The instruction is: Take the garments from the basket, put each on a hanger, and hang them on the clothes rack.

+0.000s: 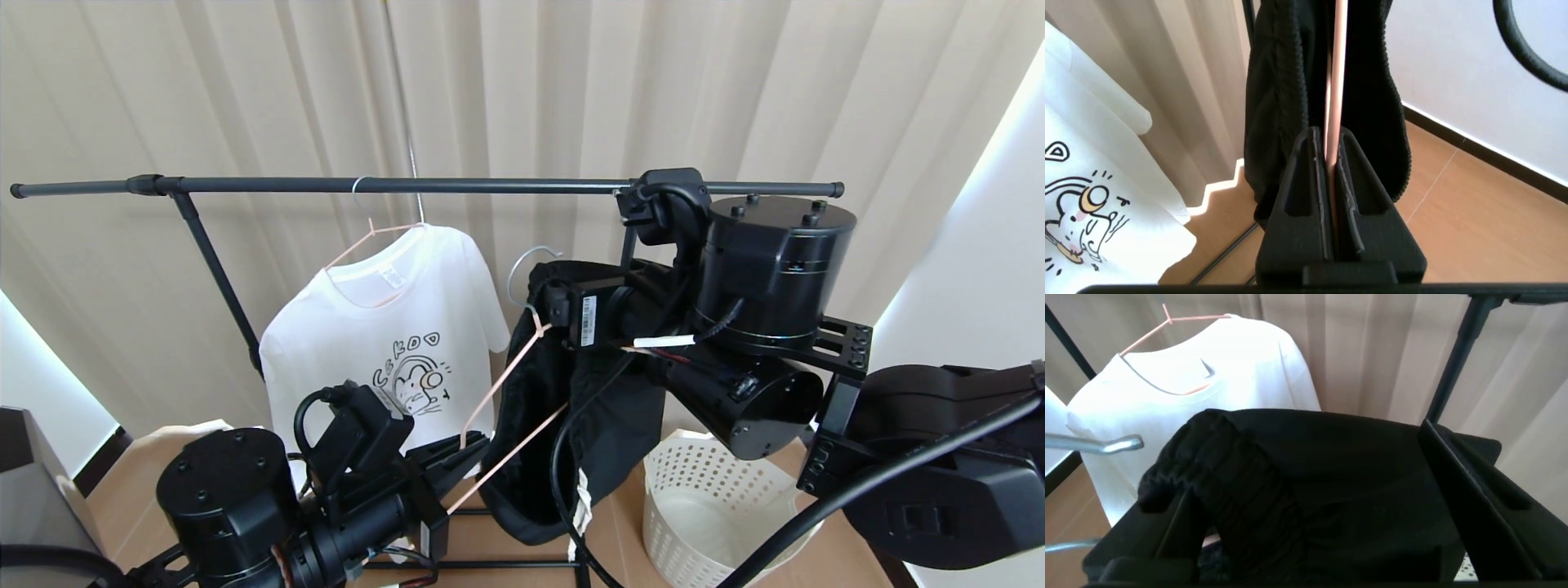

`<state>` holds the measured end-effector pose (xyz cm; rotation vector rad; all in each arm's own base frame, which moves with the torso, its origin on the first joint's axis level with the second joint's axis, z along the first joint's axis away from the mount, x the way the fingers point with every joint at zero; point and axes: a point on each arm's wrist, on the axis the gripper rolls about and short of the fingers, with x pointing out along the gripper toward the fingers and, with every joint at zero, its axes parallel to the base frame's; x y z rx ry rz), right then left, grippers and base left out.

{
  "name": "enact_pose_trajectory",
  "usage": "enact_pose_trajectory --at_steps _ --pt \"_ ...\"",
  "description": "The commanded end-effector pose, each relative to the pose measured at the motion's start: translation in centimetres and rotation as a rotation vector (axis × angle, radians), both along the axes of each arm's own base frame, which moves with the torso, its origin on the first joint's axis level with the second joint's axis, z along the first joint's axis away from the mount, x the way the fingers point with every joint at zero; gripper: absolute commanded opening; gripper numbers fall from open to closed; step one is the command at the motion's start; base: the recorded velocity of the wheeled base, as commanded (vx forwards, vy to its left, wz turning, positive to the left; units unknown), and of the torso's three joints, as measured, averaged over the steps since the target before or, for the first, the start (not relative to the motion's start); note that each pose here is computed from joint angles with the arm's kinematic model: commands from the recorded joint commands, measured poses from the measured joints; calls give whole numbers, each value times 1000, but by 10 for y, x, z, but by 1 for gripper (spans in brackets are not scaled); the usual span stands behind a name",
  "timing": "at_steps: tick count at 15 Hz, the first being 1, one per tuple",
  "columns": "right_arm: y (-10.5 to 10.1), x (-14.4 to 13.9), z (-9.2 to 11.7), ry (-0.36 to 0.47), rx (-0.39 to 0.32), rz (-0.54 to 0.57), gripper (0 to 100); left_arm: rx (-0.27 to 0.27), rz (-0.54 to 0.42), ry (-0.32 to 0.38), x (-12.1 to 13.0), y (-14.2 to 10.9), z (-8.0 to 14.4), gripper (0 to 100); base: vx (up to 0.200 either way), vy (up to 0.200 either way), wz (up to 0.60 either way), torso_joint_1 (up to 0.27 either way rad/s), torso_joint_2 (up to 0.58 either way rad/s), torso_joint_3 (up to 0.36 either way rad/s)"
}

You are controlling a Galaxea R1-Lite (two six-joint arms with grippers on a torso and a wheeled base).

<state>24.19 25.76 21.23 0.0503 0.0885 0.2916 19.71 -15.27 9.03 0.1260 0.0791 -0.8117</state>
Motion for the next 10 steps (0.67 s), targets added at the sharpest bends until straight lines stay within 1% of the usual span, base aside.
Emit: enact_pose_trajectory --at_steps 1,4,8,10 --pt "2 1 -4 8 -9 3 100 -5 5 -3 1 1 1 0 0 0 0 0 0 0" --pt "1 0 -4 9 -13 3 100 -11 18 -1 4 3 1 0 0 0 0 0 0 0" --pt "1 -1 -5 10 -14 4 100 -26 46 -20 10 7 6 0 0 0 0 0 0 0" --pt "3 -3 -4 10 -14 12 100 -36 51 -15 10 8 7 0 0 0 0 0 0 0"
